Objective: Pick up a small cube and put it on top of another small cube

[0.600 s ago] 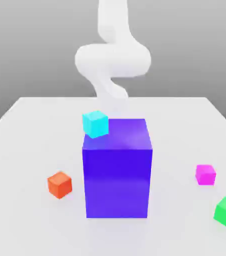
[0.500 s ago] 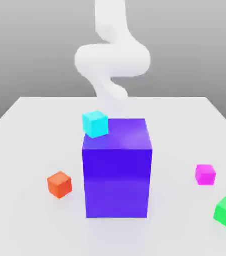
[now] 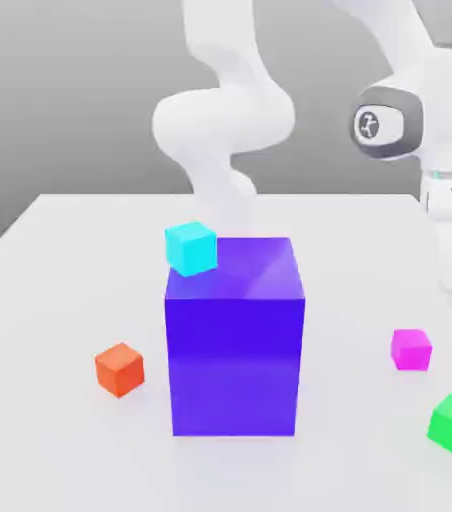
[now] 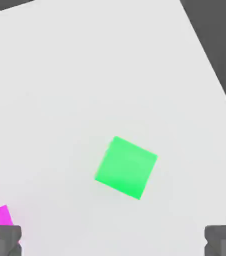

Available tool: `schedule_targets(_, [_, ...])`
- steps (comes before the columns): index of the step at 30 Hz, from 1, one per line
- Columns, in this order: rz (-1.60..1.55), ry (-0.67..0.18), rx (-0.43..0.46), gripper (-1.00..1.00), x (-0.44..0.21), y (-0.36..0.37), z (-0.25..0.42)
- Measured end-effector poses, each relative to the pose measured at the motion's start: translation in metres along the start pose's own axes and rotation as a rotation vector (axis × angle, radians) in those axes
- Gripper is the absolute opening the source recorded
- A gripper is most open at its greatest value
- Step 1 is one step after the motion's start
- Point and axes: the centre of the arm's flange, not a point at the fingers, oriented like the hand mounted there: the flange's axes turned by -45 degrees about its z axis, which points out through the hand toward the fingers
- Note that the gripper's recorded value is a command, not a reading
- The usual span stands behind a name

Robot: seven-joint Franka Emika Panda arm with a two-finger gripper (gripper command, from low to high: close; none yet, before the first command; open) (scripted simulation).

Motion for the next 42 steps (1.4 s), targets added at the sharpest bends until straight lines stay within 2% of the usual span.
schedule_targets(3, [-0.131,-0.054,0.051,0.00,-0.009,-0.039,0.045])
schedule_targets(9, [-0.148,-0.061,0.062,0.00,-0.015,-0.048,0.103])
schedule_targets(10, [-0.148,-0.062,0.062,-1.00,-0.016,-0.048,0.108])
schedule_targets(17, [-0.149,-0.063,0.062,-1.00,-0.016,-0.048,0.107])
schedule_targets(24, [-0.142,-0.065,0.060,-1.00,-0.011,-0.043,0.050])
schedule_targets(34, [0.210,-0.073,0.050,-1.00,0.026,0.098,0.009])
schedule_targets(39, [0.250,-0.075,0.048,-1.00,0.024,0.113,0.058])
schedule_targets(40, [0.251,-0.075,0.048,1.00,0.023,0.112,0.065])
schedule_targets(42, [0.251,-0.075,0.048,1.00,0.023,0.112,0.065])
